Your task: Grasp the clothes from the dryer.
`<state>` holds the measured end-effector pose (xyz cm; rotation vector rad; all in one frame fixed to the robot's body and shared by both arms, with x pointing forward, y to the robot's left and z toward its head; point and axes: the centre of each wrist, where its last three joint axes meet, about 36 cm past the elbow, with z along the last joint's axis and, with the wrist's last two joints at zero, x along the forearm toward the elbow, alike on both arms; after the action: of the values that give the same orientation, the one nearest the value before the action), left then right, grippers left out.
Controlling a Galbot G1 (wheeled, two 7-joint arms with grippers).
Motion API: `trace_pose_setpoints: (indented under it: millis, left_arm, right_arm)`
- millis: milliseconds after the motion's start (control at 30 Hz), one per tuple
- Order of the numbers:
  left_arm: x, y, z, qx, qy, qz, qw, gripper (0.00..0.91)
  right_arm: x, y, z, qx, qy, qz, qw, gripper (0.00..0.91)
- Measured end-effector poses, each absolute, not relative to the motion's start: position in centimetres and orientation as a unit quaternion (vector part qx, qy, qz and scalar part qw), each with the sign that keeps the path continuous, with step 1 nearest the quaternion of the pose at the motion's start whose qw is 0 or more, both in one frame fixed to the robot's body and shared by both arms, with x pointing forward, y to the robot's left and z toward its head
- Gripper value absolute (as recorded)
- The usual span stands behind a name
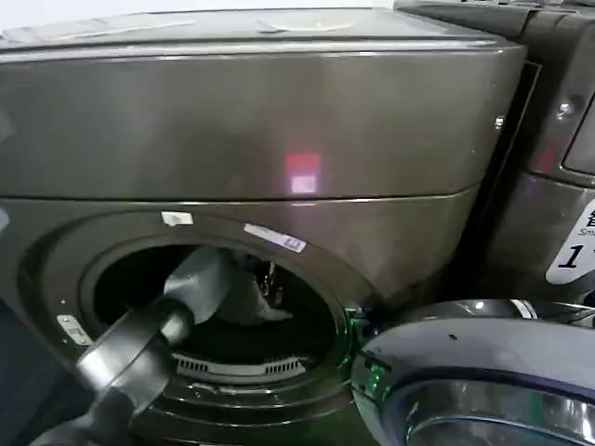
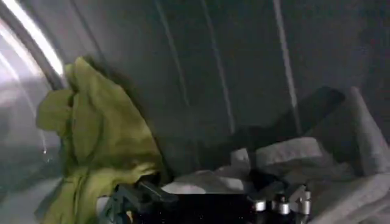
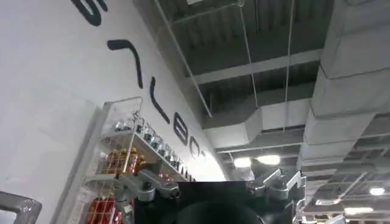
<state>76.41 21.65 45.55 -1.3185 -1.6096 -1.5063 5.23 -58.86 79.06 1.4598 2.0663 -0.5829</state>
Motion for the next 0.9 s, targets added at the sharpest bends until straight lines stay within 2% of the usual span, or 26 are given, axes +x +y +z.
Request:
trace_pose_setpoints:
  millis: [533, 900]
  left_arm:
    - [76.2, 21.4, 45.0, -0.528, -0.607, -0.538, 0.253, 0.000]
    - [74.2, 20.6, 42.5, -0.463, -0.750, -0.437, 0.179, 0.000]
  right_arm:
    - [5.5, -59.1, 79.1, 0.544, 0.766, -0.210, 0.270, 0.907]
    - [5.8, -58.9, 78.4, 0.543, 0.769, -0.205, 0.268, 0.907]
